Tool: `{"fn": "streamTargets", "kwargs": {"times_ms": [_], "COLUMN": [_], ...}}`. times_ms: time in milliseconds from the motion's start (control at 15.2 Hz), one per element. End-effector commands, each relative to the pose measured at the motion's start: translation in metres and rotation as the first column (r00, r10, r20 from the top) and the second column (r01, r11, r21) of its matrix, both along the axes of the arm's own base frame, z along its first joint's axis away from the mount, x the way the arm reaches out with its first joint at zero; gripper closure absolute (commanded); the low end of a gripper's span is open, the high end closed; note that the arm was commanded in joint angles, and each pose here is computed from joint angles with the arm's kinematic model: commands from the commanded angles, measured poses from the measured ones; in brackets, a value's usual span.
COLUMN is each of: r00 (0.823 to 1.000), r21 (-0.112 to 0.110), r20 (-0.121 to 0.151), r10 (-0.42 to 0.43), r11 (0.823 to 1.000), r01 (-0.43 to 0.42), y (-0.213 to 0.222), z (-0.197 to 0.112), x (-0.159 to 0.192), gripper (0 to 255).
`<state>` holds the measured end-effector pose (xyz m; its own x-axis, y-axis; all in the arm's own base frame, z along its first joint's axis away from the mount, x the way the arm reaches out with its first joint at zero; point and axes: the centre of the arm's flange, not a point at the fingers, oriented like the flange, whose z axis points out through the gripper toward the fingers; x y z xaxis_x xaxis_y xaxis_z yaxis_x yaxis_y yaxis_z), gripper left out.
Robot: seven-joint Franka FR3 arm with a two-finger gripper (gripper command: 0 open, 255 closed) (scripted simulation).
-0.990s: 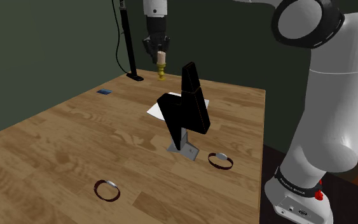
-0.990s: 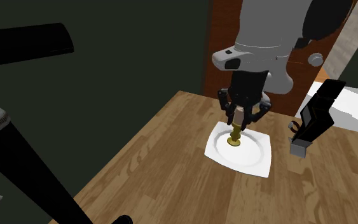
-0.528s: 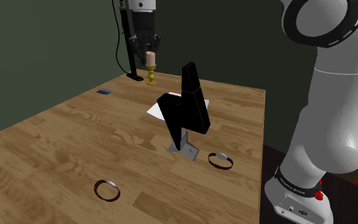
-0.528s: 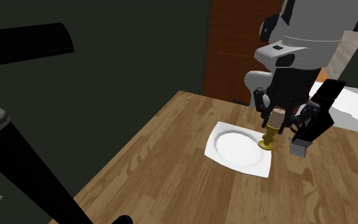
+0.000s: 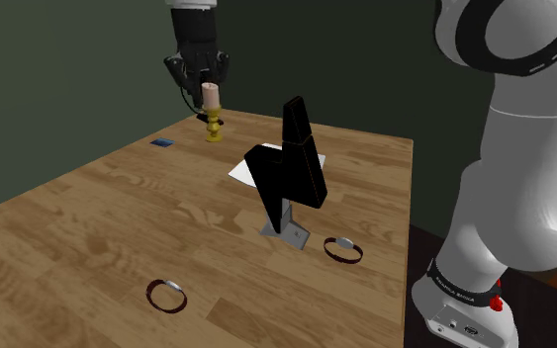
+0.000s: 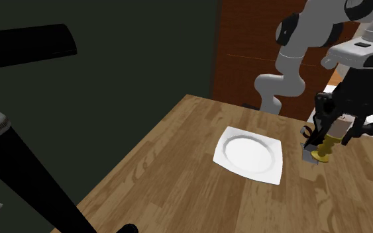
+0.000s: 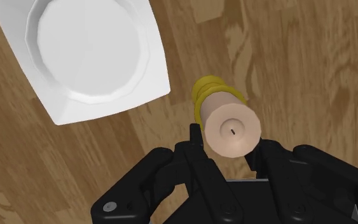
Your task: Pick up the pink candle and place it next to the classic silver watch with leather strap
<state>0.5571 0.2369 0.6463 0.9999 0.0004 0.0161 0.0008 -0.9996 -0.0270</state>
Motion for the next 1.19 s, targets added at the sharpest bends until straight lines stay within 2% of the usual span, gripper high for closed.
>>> {"fn": "streamTargets", "kwargs": {"times_ms": [0, 792, 1122], "r00": [1.000, 1.000, 1.000], "r21": [0.000, 0.000, 0.000], "r20": [0.000, 0.000, 0.000], "r10": [-0.002, -0.002, -0.002], "r11": [1.000, 1.000, 1.000], "r01": [0.002, 0.002, 0.002], "y": [0.025, 0.170, 0.170], "z": [0.004, 0.030, 0.003], "x": [-0.011, -0.067, -0.067], "gripper": [255, 255, 255]}}
